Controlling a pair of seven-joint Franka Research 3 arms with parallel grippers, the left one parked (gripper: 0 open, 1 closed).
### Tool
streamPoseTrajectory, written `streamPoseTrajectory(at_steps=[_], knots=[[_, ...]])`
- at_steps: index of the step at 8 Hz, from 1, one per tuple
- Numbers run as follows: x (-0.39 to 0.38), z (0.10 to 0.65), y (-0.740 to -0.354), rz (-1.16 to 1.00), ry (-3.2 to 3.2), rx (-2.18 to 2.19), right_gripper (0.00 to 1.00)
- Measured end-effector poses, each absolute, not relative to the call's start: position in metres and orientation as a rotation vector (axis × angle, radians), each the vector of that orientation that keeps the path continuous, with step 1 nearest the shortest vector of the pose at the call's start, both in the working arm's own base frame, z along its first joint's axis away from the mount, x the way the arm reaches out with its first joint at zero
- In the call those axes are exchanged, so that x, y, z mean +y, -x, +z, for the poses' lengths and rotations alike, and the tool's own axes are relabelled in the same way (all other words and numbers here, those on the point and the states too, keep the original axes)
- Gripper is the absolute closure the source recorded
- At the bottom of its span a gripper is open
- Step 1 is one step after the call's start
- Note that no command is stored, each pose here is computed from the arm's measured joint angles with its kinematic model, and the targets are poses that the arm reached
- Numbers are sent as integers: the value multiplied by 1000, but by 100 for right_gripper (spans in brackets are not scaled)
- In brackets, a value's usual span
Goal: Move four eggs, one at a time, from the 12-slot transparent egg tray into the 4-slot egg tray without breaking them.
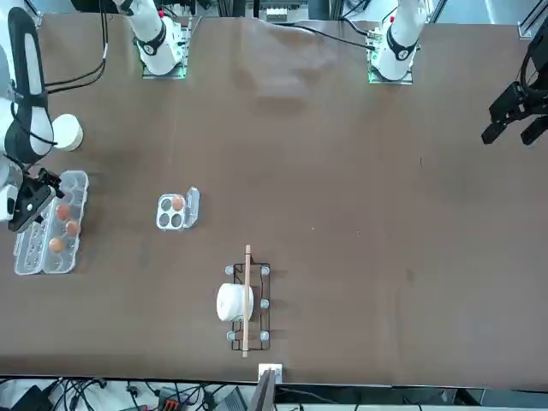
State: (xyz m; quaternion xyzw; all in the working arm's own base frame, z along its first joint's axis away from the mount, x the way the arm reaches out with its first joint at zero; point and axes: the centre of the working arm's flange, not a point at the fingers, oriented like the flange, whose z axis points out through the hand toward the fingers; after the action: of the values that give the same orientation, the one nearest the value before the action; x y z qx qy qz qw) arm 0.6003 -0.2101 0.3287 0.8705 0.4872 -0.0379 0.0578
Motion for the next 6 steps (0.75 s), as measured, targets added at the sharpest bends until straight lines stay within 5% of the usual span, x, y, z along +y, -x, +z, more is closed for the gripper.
streamPoseTrajectory(at_steps=[6], knots=[[-217, 281, -605, -26, -2456, 1899, 2]])
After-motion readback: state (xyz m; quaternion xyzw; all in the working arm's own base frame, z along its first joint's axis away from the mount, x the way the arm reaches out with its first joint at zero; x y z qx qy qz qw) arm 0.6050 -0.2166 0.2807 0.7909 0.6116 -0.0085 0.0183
